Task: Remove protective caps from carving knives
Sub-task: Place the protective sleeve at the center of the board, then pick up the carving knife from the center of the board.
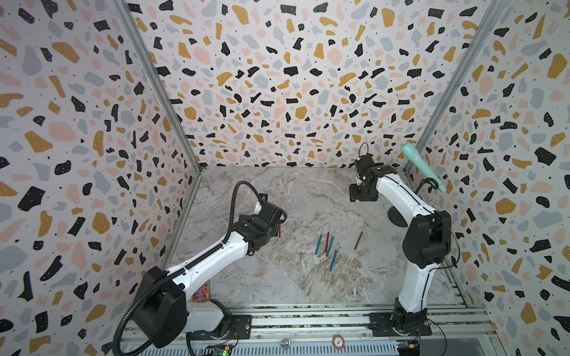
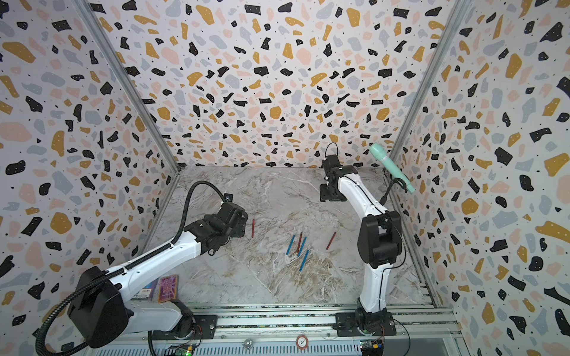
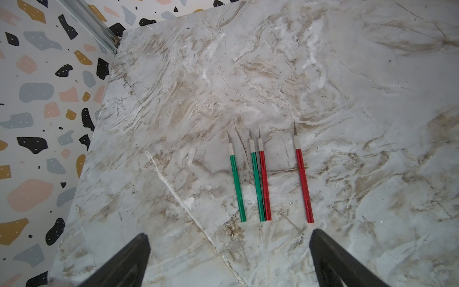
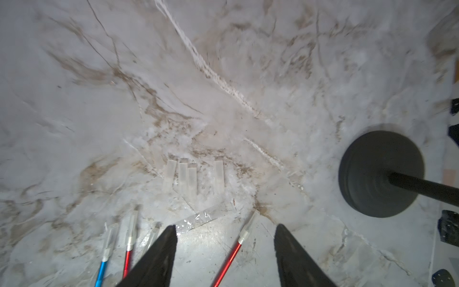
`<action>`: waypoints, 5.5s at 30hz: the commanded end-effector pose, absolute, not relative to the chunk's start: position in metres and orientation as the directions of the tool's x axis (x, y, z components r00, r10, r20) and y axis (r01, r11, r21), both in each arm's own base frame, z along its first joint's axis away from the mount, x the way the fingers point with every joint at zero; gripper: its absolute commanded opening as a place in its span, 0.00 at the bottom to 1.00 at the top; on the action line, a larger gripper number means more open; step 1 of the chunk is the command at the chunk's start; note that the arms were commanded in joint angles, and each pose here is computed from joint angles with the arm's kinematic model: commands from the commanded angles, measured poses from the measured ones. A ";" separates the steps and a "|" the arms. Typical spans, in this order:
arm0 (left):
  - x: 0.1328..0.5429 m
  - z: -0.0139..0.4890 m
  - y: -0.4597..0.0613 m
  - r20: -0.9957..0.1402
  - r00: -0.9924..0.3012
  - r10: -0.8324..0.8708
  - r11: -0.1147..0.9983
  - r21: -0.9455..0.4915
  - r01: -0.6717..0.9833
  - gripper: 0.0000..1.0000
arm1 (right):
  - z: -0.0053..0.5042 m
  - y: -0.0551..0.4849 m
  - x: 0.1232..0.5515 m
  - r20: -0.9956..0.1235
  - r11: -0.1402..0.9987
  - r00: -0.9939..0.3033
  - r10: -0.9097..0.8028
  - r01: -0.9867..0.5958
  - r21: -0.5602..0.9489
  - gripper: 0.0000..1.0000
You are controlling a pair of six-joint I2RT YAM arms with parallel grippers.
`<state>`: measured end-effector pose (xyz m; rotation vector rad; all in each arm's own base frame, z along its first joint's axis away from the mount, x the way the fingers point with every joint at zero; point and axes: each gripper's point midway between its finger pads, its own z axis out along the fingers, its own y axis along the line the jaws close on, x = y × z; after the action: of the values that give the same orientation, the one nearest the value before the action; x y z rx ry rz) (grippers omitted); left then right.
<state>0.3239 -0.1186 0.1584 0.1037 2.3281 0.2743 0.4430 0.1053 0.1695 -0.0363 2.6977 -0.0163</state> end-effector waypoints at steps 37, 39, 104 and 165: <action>0.265 0.101 -0.271 -0.654 -0.687 0.316 0.940 0.118 0.321 0.99 | 0.201 0.101 0.233 -0.648 0.973 -0.760 -0.048 -0.181 0.141 0.96; 0.264 0.097 -0.275 -0.649 -0.689 0.323 0.937 0.119 0.327 0.99 | 0.201 0.102 0.232 -0.658 0.971 -0.752 -0.041 -0.185 0.152 0.96; 0.288 0.029 -0.344 -0.520 -0.764 0.382 0.917 0.108 0.385 0.59 | 0.211 0.101 0.224 -0.739 0.955 -0.674 0.007 -0.214 0.204 0.99; 0.297 0.008 -0.339 -0.459 -0.802 0.382 0.922 0.136 0.362 0.33 | 0.209 0.102 0.224 -0.737 0.954 -0.676 0.006 -0.216 0.206 0.99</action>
<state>0.2983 -0.3524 0.0217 0.5192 2.5446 -0.0351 0.2238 0.1008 0.2069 -0.1496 2.3054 0.3391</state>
